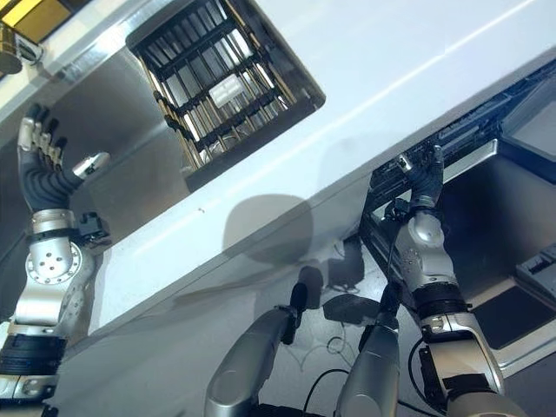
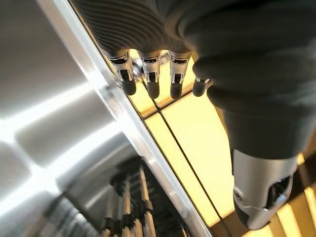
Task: Pick up plates and place into dishwasher.
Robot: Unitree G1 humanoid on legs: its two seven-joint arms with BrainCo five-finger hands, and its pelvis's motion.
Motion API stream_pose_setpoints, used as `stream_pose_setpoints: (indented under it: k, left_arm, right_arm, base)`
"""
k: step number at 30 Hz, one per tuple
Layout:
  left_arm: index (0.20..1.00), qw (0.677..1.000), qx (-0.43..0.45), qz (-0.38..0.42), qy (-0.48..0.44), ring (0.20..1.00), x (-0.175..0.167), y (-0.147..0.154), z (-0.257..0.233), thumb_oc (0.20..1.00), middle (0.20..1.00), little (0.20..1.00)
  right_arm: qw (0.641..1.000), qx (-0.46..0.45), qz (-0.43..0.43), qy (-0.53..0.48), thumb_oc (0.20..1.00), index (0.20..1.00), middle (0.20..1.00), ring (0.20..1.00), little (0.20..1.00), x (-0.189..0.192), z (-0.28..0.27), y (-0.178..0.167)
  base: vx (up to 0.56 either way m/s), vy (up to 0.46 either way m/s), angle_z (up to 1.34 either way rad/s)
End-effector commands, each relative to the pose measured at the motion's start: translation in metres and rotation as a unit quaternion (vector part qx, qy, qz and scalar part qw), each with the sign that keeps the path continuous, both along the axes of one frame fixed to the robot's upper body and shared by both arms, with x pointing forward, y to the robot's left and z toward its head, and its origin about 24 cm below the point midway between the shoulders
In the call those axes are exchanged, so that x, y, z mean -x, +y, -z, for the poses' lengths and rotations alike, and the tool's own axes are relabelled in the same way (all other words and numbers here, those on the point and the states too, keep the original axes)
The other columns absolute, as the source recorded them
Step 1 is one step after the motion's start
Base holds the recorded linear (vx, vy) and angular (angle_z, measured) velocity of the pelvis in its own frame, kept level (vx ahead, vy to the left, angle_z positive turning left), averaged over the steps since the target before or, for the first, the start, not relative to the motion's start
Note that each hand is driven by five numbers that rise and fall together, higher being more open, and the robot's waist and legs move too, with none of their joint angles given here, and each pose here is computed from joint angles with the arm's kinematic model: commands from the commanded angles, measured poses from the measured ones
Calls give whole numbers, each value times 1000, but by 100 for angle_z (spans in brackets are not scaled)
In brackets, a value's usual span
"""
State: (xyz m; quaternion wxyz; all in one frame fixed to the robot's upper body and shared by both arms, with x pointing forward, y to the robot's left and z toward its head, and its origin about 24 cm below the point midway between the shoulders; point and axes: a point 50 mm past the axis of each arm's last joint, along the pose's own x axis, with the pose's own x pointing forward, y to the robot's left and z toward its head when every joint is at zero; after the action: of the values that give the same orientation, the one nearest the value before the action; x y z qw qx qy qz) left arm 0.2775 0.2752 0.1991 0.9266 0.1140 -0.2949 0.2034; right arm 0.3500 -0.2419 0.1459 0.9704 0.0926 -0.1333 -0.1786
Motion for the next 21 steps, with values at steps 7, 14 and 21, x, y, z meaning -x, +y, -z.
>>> stream_pose_setpoints:
  k: [7,14,21]
  left_arm:
    - [1000,998,-3,-49,37,1000,4,15,18,1000,1000,1000]
    - [1000,997,9,-46,64,1000,8,4,39,1000,1000,1000]
    - [1000,996,19,-35,81,1000,2,-3,48,1000,1000,1000]
  right_arm:
    - [996,40,47,-67,1000,1000,1000,1000,1000,23,-18,-7]
    - [987,62,140,-48,1000,1000,1000,1000,1000,55,2,-27]
    - [949,100,293,-55,1000,1000,1000,1000,1000,81,-2,-50]
  base:
    - [-94,128,-66]
    - [-38,139,-47]
    - [-31,-6,-31]
